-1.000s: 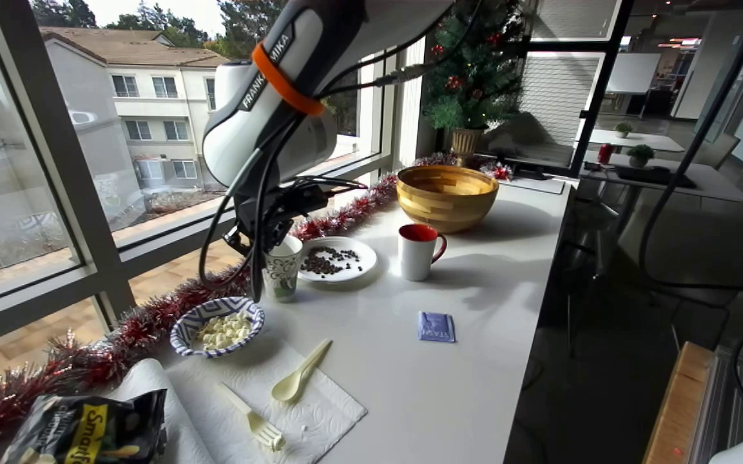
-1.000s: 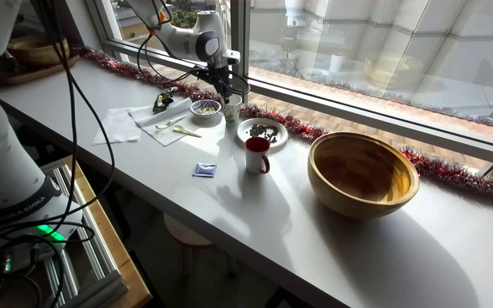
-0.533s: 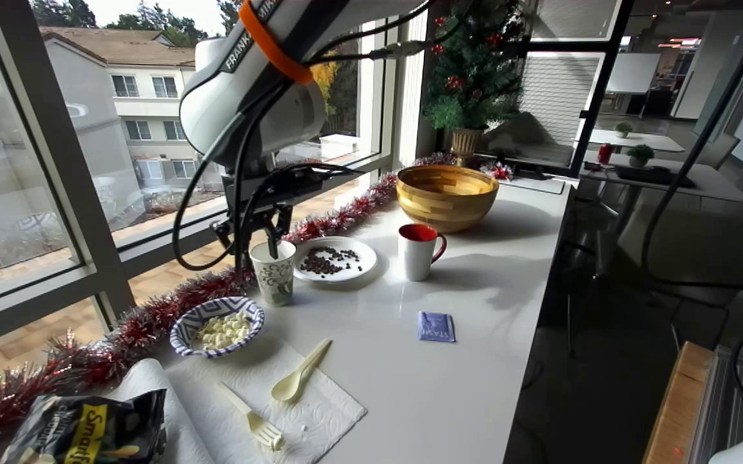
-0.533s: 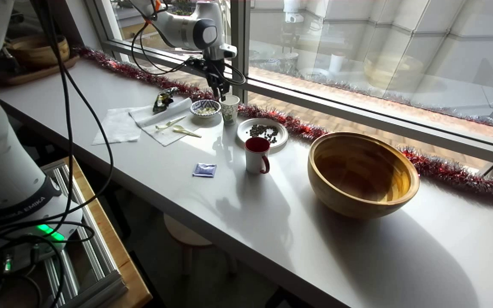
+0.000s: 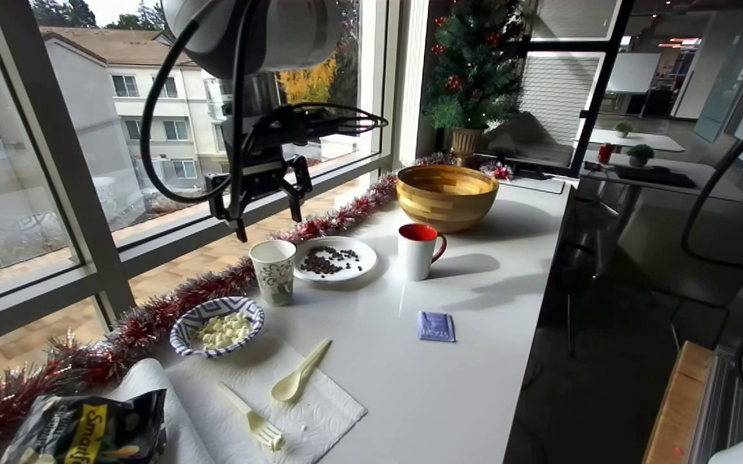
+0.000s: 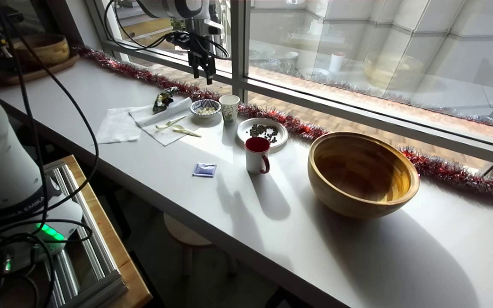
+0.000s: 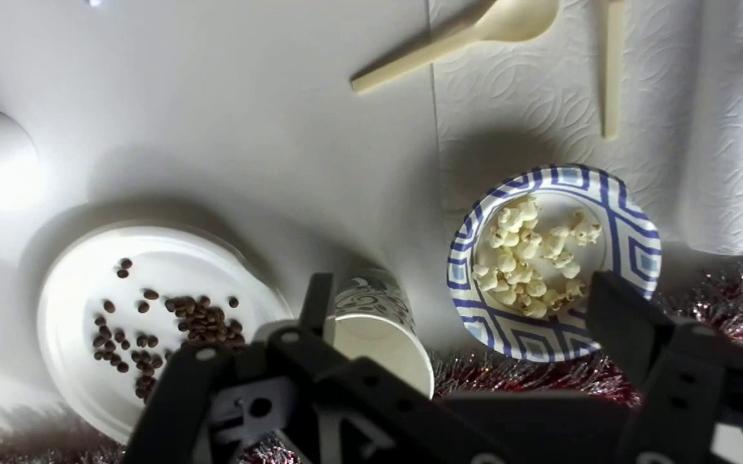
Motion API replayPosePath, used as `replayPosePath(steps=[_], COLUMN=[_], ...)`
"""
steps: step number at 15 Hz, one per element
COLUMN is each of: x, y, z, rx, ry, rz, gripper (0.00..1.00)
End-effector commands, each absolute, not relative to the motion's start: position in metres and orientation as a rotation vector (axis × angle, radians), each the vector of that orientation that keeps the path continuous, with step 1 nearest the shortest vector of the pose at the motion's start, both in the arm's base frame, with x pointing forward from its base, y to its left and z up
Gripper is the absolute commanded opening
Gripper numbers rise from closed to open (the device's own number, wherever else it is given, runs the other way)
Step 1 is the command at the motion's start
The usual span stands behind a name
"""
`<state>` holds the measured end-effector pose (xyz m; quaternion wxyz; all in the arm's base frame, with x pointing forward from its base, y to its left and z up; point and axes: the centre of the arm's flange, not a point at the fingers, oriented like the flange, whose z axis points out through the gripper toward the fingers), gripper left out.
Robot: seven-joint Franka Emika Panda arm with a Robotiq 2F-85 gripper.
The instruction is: Pour the contents in the cup into the bowl
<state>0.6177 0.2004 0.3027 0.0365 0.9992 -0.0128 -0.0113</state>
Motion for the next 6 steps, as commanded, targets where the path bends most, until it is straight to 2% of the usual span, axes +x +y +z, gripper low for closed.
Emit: replayPosePath(steps=[1,2,3,6], x=[0.55,0.541,0.587,0.565], y=[0.16,0.15,0.177,0.16], z=[0.331,0.337,0.319,0.333], rx=[3.094,3.142,3.084,3.101], ry=[-0.004,0.051,-0.01,0.032], rz=[-0.025,-0.049,-0.053,-0.054], gripper=[1.0,1.0,1.0,1.0])
